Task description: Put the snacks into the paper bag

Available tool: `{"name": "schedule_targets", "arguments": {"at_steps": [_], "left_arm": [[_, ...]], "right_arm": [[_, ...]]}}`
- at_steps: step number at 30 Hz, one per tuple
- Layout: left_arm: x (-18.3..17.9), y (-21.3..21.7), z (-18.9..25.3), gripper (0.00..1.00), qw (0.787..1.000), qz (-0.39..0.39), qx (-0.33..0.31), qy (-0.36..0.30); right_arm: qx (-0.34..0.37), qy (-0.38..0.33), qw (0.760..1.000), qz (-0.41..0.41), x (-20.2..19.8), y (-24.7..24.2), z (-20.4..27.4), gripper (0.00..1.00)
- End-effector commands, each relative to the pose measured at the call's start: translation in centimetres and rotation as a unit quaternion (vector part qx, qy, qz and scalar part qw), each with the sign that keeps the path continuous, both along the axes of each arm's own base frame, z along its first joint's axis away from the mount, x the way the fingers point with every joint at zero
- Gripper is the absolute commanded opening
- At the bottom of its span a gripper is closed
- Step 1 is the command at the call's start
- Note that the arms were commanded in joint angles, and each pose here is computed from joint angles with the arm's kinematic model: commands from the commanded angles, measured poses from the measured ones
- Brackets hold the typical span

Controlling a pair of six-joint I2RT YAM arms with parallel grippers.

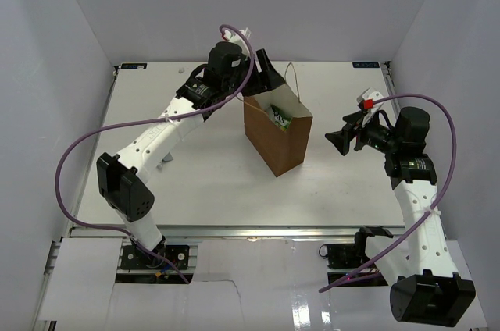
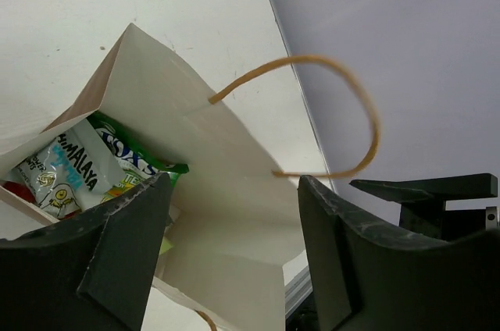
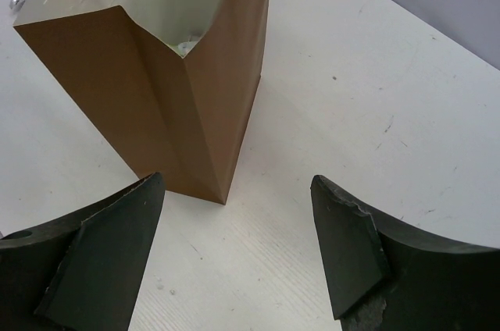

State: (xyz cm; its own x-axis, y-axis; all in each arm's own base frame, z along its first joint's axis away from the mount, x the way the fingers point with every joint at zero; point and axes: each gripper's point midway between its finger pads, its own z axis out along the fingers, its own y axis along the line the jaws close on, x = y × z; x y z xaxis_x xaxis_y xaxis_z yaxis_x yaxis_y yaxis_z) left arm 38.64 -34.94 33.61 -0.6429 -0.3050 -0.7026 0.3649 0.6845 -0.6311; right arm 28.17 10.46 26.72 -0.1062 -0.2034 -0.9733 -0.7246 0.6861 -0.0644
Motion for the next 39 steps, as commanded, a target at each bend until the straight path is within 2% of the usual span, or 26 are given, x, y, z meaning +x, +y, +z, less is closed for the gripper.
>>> {"name": "schedule_targets", "arguments": {"at_steps": [1, 6, 7, 8, 9, 10, 11, 13, 14, 15, 16, 17, 18, 19, 20, 22, 25, 26, 28, 29, 32, 34, 39], "left_arm": [[-0.7, 0.9, 4.7, 0.77, 0.998, 0.003, -0.015, -0.054], [-0.9, 5.1, 9.8, 0.86, 0.99, 0.059, -0.015, -0.125], [-0.4, 7.0, 10.2, 0.87, 0.986, 0.099, -0.012, -0.132], [0.3, 9.2, 8.5, 0.87, 0.984, 0.132, -0.001, -0.116], [-0.8, 11.7, 9.9, 0.87, 0.979, 0.164, -0.033, -0.113], [-0.8, 13.6, 9.1, 0.87, 0.977, 0.188, -0.045, -0.094], [0.4, 17.5, 4.5, 0.86, 0.969, 0.24, -0.034, -0.045], [-1.2, 21.9, 2.5, 0.89, 0.952, 0.297, -0.068, -0.009], [-1.1, 25.3, 0.7, 0.94, 0.929, 0.355, -0.105, 0.028], [-2.0, 26.9, -4.5, 0.96, 0.912, 0.388, -0.101, 0.086], [-3.2, 28.3, -5.2, 0.98, 0.895, 0.415, -0.125, 0.1], [-3.5, 30.5, -6.8, 0.98, 0.861, 0.468, -0.156, 0.127], [-5.0, 31.6, -10.4, 0.98, 0.831, 0.505, -0.146, 0.18], [-5.6, 33.0, -11.8, 0.98, 0.793, 0.547, -0.167, 0.209], [-6.6, 34.0, -13.7, 0.98, 0.771, 0.574, -0.145, 0.235], [-7.0, 35.7, -16.2, 0.98, 0.742, 0.602, -0.123, 0.268], [-7.0, 36.8, -18.0, 0.98, 0.742, 0.603, -0.059, 0.289], [-7.1, 37.3, -19.8, 0.98, 0.741, 0.598, -0.009, 0.306], [-6.9, 38.0, -21.0, 0.98, 0.735, 0.597, 0.031, 0.32], [-6.8, 38.5, -22.6, 0.98, 0.737, 0.583, 0.075, 0.334], [-5.8, 38.8, -25.0, 0.98, 0.738, 0.557, 0.13, 0.359], [-4.9, 38.7, -25.6, 0.97, 0.751, 0.527, 0.156, 0.366], [-4.5, 39.3, -28.2, 0.96, 0.737, 0.513, 0.2, 0.393]], "right_arm": [[0.008, -0.013, 1.0, 0.008, 0.2, 0.2, 0.6, 0.82], [0.008, -0.011, 1.0, 0.007, 0.1, 0.2, 0.2, 0.82], [0.008, -0.01, 1.0, 0.007, 0.1, 0.2, 0.1, 0.82], [0.008, -0.009, 1.0, 0.005, 0.1, 0.1, -0.2, 0.82], [0.008, -0.009, 1.0, 0.004, 0.1, 0.0, -0.2, 0.82], [0.008, -0.006, 1.0, 0.002, 0.1, 0.0, -0.4, 0.82], [0.008, -0.005, 1.0, 0.001, 0.1, -0.1, -0.6, 0.82], [0.009, -0.003, 1.0, 0.0, 0.1, -0.1, -0.9, 0.82], [0.009, -0.002, 1.0, -0.002, 0.1, -0.2, -0.9, 0.82], [0.009, -0.001, 1.0, -0.002, 0.1, -0.2, -1.1, 0.82], [0.01, 0.0, 1.0, -0.002, 0.0, -0.2, -1.1, 0.82], [0.009, 0.001, 1.0, -0.003, 0.1, -0.3, -1.2, 0.82], [0.01, 0.003, 1.0, -0.004, 0.0, -0.3, -1.3, 0.82], [0.01, 0.003, 1.0, -0.003, 0.0, -0.3, -1.3, 0.82], [0.01, 0.003, 1.0, -0.002, -0.1, -0.3, -1.4, 0.82], [0.01, 0.005, 1.0, -0.004, -0.1, -0.3, -1.6, 0.82], [0.01, 0.008, 1.0, -0.003, -0.1, -0.3, -1.9, 0.82], [0.011, 0.007, 1.0, -0.004, -0.2, -0.3, -1.9, 0.82], [0.01, 0.007, 1.0, -0.004, -0.2, -0.3, -2.0, 0.82], [0.01, 0.007, 1.0, -0.005, -0.3, -0.3, -2.0, 0.82], [0.008, 0.008, 1.0, -0.009, -0.3, -0.4, -2.2, 0.82], [0.008, 0.009, 1.0, -0.011, -0.3, -0.5, -2.3, 0.82], [0.006, 0.007, 1.0, -0.015, -0.2, -0.7, -2.2, 0.82]]}}
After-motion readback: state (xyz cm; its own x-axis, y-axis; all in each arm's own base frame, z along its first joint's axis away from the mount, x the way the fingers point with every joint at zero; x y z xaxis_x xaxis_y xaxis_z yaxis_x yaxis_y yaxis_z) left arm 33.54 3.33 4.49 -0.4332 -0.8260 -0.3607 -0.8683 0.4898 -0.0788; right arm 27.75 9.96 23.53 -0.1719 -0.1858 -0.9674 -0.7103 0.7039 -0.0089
